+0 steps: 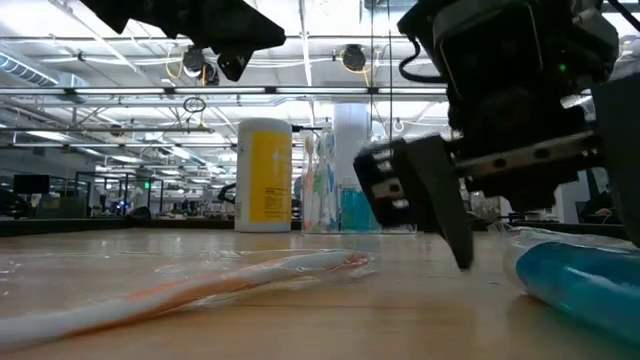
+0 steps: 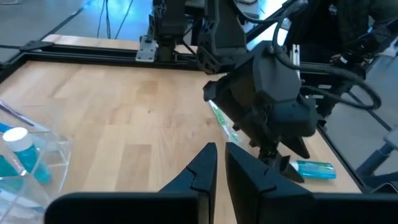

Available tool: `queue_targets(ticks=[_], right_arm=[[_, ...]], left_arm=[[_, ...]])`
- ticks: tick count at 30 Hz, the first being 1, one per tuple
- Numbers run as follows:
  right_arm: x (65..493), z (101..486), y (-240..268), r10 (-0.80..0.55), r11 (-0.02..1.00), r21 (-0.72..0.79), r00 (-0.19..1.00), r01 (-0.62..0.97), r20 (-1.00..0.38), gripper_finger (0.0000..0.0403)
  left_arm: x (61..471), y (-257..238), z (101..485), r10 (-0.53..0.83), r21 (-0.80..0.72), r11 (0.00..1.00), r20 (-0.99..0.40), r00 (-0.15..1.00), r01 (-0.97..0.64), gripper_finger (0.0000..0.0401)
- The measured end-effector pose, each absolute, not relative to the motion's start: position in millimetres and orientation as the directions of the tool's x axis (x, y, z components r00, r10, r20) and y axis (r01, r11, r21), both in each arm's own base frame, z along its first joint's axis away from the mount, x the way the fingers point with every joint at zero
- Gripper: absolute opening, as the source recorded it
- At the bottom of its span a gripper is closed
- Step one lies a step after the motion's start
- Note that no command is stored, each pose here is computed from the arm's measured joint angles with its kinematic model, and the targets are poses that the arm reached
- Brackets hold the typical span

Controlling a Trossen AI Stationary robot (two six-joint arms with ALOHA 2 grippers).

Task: Pick & Place toothbrushing station
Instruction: Put the mouthwash into the center part of the transparent organizer

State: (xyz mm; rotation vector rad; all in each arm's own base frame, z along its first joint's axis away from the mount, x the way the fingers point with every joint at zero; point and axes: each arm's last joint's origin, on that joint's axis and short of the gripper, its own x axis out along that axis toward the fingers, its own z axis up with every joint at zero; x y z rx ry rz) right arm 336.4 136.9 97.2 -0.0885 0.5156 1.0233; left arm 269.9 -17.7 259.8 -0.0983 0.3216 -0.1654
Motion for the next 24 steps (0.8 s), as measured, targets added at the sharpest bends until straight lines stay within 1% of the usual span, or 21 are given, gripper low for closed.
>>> queue_targets(ticks=[6,19,24], right_arm=[[335.5,95.6,136.6,0.789,0.515,0.141,0.404,-0.846,-0.462,0.0224],[335.0,96.9,135.9,0.788,0.516,0.144,0.402,-0.844,-0.466,0.0138],[335.8,97.6,134.7,0.788,0.529,0.172,0.406,-0.831,-0.464,0.0113]], left_arm=[[269.4,-22.2,259.4,-0.193,-0.123,0.979,-0.310,0.931,0.162,0.0033],[269.3,-23.6,259.3,-0.198,-0.123,0.978,-0.311,0.929,0.167,0.0033],[269.3,-23.6,259.3,-0.198,-0.123,0.978,-0.311,0.929,0.167,0.0033]])
